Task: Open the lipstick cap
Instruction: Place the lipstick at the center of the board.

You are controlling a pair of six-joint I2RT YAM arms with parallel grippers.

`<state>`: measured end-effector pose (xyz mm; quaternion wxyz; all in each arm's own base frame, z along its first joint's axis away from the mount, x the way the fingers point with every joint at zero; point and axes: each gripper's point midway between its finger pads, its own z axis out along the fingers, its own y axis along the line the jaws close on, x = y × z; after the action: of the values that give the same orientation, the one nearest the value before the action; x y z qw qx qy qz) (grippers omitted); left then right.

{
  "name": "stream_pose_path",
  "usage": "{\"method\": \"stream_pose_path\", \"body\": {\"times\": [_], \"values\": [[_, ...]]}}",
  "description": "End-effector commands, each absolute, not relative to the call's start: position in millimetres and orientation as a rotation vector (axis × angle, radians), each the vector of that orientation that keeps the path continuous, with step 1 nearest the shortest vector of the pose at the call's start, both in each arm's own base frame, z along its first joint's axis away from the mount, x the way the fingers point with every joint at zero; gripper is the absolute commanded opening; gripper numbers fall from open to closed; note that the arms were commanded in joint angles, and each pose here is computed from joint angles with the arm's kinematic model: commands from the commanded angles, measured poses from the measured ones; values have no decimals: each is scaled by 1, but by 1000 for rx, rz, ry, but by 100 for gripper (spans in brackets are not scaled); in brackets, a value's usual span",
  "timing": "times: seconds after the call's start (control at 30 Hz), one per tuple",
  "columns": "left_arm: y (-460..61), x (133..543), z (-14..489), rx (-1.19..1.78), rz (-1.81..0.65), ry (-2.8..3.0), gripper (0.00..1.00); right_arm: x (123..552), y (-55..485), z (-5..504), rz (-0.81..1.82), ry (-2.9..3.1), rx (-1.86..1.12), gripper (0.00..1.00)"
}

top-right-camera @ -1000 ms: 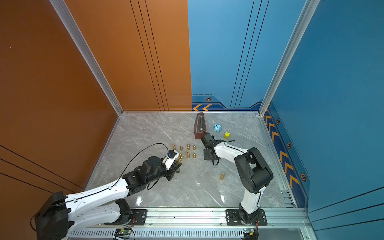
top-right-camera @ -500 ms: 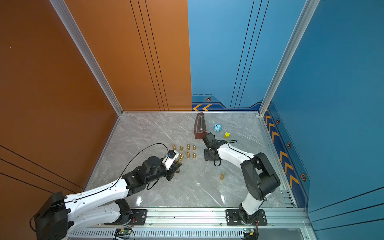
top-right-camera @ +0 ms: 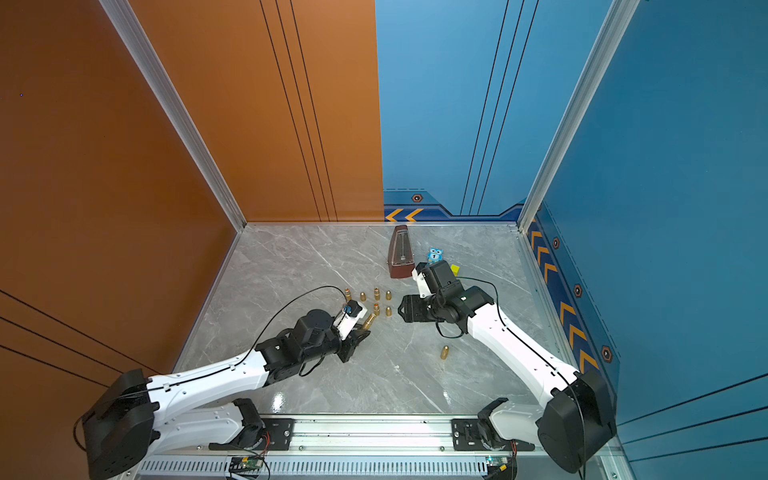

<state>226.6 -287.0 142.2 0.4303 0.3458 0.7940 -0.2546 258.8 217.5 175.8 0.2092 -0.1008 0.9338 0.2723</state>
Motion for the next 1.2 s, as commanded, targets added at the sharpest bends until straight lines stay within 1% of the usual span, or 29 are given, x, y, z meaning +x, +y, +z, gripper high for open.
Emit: {"method": "stream_pose_path", "body": {"times": [0.0,0.13,0.37,0.53,0.7,1.0,1.17], "values": [[-303,227,159,877,-684,1936,0,227,241,186,964,2616,-396,68],[-308,225,161,890,-684,1928,0,218,264,194,1085,2583,-440,68],[-313,220,167,919,-692,1900,0,220,282,184,1110,2599,-446,66],[-314,218,170,926,-694,1888,0,223,290,180,1156,2591,-421,58],[-317,218,170,938,-696,1882,0,224,292,171,1155,2610,-409,48],[-320,215,172,948,-712,1867,0,225,295,164,1171,2609,-405,34],[-320,216,173,946,-698,1866,0,223,295,161,1170,2612,-410,25]]}}
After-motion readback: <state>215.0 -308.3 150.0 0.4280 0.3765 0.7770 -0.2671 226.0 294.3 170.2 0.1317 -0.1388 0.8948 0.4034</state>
